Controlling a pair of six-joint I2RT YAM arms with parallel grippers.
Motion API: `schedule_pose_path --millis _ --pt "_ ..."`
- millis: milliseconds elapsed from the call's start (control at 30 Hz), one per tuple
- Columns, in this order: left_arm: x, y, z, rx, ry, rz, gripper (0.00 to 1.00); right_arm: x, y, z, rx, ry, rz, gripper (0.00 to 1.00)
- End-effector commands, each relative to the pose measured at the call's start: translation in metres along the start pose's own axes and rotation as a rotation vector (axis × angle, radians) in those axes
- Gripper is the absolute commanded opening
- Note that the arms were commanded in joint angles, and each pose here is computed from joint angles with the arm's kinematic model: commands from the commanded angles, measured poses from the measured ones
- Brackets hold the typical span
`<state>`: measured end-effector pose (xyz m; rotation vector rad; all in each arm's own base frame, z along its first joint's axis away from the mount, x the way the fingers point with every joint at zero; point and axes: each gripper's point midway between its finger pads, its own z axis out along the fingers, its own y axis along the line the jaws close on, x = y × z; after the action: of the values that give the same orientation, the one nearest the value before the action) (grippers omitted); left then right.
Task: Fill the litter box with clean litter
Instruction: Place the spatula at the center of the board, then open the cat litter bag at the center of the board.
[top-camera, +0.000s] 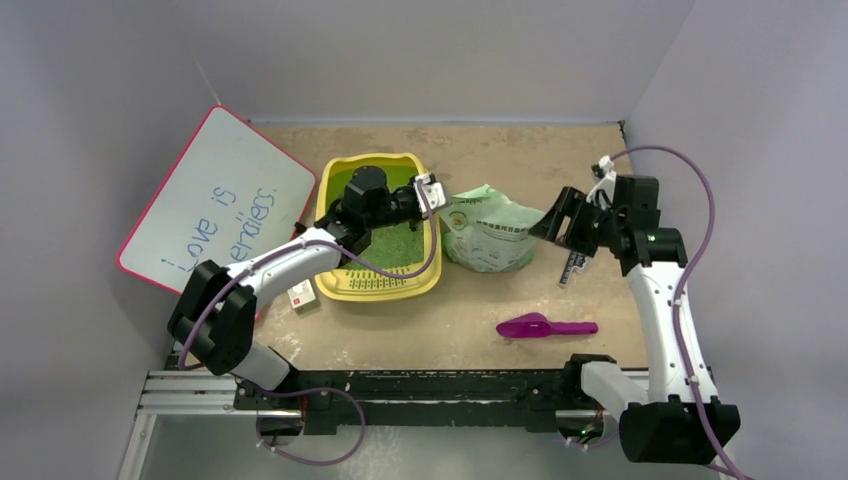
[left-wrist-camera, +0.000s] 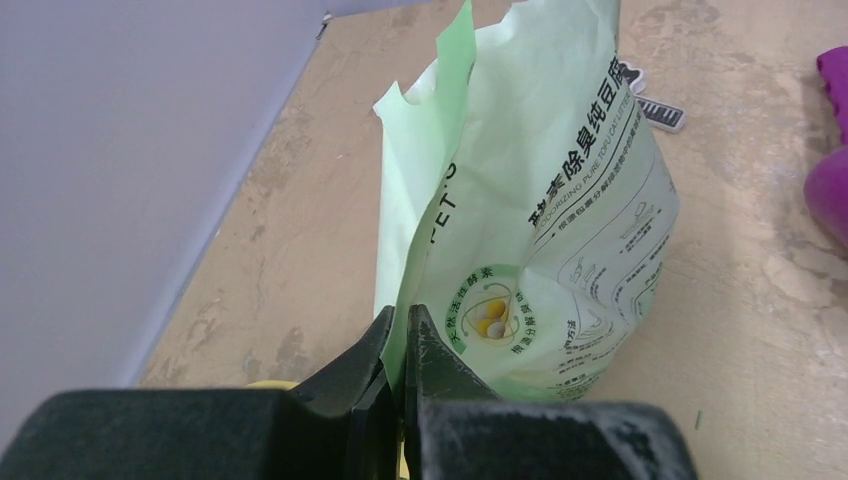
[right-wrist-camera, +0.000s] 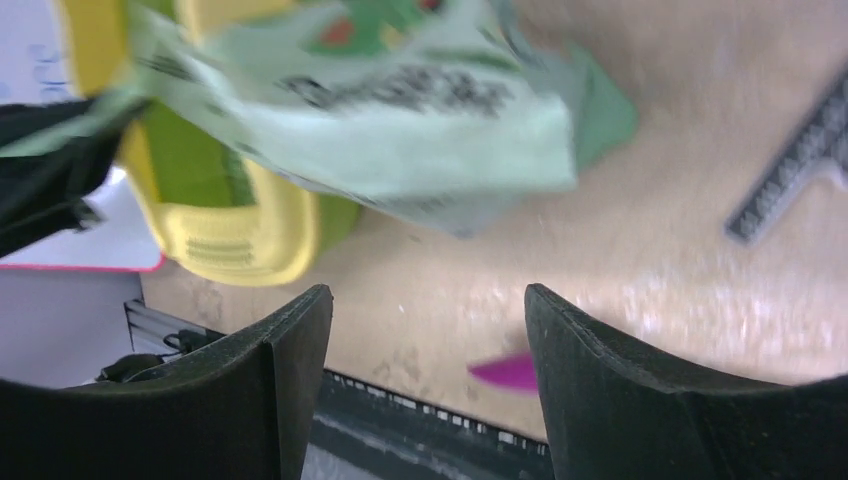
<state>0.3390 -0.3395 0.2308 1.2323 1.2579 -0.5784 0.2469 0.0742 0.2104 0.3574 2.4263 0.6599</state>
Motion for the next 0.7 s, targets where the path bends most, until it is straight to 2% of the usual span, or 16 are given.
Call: schedule_pose_path --millis 0,100,200,300,367,467,600,667 --pt "-0.028 -0.019 -0.007 0.097 -0.079 -0.036 0.00 -0.069 0.078 -0.032 -0.324 -0.261 -0.340 0.75" --pt "-0.036 -0.022 -0.007 0.126 -0.095 -0.044 0.00 -0.072 0.104 -0.022 -0.521 -0.181 -0.453 0.76" --pt "-0.042 -0.019 -0.008 0.117 -0.107 -0.042 0.00 -0.072 0.124 -0.007 -0.618 -0.123 -0.505 0.75" --pt "-0.045 -0.016 -0.008 0.100 -0.113 -0.041 0.00 -0.059 0.136 0.011 -0.613 -0.044 -0.581 0.75" --pt "-0.048 -0.013 -0.010 0.082 -0.122 -0.035 0.00 -0.049 0.127 0.024 -0.580 0.025 -0.587 0.72" --pt "-0.051 -0.008 -0.012 0.050 -0.134 -0.039 0.00 -0.035 0.117 0.029 -0.573 0.117 -0.594 0.55" --pt "-0.050 -0.002 -0.012 0.020 -0.146 -0.049 0.00 -0.022 0.119 0.021 -0.620 0.123 -0.597 0.34" --pt "-0.049 0.002 -0.012 0.001 -0.145 -0.052 0.00 -0.015 0.121 0.013 -0.644 0.114 -0.591 0.30"
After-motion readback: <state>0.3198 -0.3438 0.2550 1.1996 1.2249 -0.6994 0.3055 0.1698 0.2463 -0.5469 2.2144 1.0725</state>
